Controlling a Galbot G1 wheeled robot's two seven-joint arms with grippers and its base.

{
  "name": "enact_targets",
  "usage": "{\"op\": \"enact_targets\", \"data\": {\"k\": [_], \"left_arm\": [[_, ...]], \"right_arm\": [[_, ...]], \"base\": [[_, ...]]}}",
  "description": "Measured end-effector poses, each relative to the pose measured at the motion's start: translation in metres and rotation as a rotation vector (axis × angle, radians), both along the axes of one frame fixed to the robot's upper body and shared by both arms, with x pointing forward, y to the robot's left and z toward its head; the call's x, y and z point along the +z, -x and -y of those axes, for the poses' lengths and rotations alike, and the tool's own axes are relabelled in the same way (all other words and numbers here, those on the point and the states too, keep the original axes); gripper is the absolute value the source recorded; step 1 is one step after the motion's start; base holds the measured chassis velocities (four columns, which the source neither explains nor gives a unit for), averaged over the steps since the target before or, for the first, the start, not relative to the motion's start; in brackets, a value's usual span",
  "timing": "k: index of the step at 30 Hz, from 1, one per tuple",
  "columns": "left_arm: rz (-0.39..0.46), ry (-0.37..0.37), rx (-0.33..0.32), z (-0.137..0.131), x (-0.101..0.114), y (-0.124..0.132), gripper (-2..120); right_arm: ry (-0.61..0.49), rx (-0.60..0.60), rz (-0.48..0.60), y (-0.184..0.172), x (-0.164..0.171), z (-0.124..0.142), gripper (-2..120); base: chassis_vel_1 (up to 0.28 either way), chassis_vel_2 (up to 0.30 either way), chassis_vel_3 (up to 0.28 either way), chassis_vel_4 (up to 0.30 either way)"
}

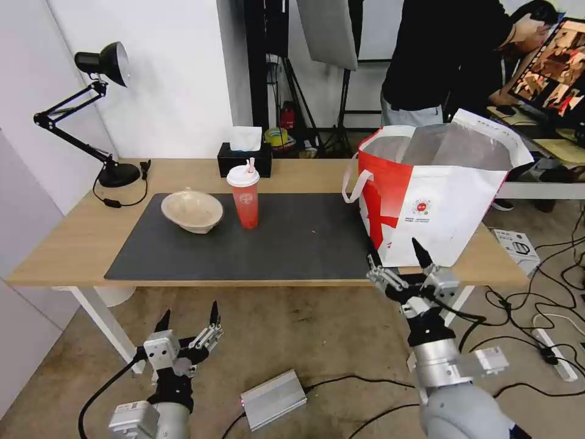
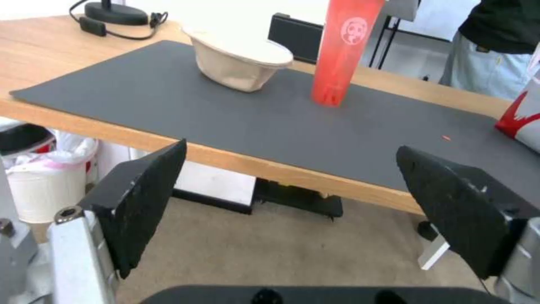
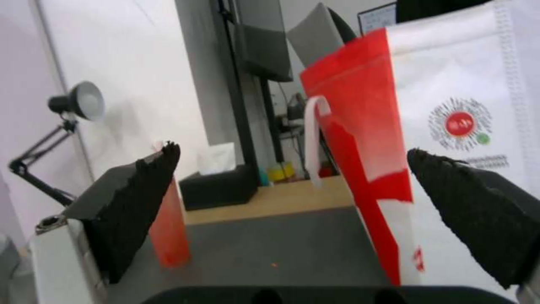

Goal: Pick up the trash from the table and place it into the takeout bag.

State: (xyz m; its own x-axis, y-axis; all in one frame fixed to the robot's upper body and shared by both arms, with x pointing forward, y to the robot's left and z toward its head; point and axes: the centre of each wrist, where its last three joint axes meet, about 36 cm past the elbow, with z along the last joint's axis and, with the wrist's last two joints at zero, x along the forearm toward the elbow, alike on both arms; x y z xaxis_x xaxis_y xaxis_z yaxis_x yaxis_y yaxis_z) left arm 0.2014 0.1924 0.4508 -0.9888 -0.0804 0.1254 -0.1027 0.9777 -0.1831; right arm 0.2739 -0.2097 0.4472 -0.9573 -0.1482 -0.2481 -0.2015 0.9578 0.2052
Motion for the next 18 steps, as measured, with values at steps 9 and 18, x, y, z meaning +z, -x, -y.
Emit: {"op": "enact_targets", "data": {"k": [9, 18], "left_arm": [[-0.001, -0.007, -0.002, -0.001, 0.0, 0.001, 100], [0.001, -0.006, 0.0, -0.002, 0.001, 0.001, 100]], "right_arm": [[0.019, 0.007, -0.042, 0.015, -0.01, -0.003, 100], [0.063, 0.029, -0.116, 0.031, -0.012, -0.001, 100]], "base": [[0.0, 0.0, 0.0, 0.0], [0.0, 0.0, 0.0, 0.0]]}}
